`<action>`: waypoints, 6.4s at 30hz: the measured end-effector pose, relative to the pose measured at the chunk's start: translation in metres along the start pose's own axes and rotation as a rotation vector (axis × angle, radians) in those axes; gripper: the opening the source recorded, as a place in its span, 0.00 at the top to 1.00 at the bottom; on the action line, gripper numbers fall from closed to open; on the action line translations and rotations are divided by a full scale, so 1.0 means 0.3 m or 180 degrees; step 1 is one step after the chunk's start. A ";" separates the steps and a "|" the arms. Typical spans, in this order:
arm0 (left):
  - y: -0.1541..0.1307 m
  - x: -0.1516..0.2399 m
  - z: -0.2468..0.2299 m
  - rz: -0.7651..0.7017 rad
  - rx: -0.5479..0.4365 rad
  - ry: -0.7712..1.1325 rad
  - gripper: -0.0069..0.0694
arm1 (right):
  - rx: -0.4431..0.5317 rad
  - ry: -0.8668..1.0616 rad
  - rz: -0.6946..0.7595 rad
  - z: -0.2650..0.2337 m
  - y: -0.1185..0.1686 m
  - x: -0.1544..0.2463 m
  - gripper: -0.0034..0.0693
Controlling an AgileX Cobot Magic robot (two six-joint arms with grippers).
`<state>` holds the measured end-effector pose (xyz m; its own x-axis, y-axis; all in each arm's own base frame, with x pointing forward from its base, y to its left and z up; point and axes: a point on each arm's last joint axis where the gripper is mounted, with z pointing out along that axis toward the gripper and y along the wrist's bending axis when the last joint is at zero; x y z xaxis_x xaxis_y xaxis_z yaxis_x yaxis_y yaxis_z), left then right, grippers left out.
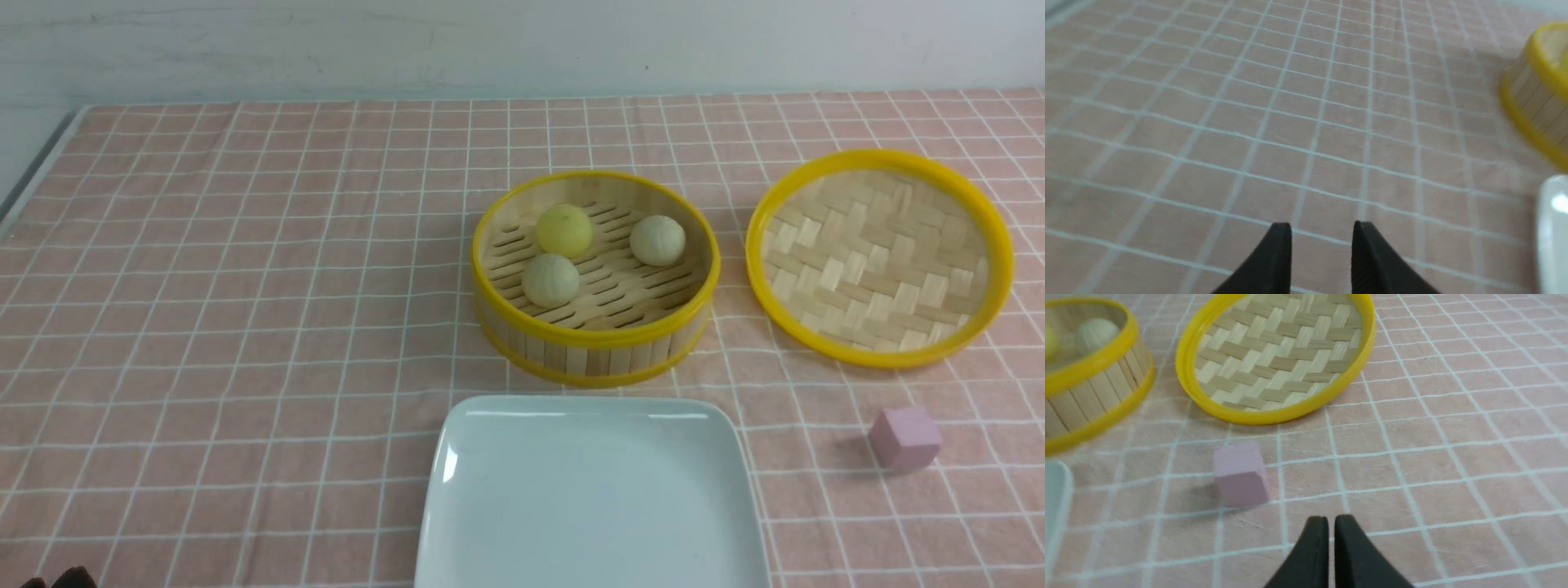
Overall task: Put the steamed buns into the plate on the pink tablecloth.
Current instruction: 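Reach toward a bun in the bamboo steamer with the right gripper, then move the steamed bun from the bamboo steamer onto the white plate with the right gripper, then reach into the bamboo steamer and grasp a bun with the left gripper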
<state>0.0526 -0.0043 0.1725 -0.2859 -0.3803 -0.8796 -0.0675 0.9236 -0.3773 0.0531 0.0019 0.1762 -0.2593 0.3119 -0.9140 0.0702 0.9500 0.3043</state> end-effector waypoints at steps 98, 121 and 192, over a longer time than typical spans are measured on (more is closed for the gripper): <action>-0.232 -0.341 0.039 -0.0728 0.0069 0.1900 0.85 | -0.0877 0.1791 -0.1695 1.350 0.696 -0.133 0.92; -0.249 -0.358 0.047 -0.0925 0.0218 0.1734 0.85 | -0.1276 0.2423 -0.1486 0.866 0.754 -0.573 0.92; -0.645 -0.423 0.691 0.0214 0.1176 0.3024 0.84 | -0.1248 0.2513 -0.1769 0.018 0.281 -0.308 0.97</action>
<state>0.3001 -0.1448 0.2972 -0.9291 0.0159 -0.3694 0.2297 0.8077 -0.5430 0.0881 0.0532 0.2848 -0.7255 -0.4006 -0.5596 -0.5332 0.8413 0.0891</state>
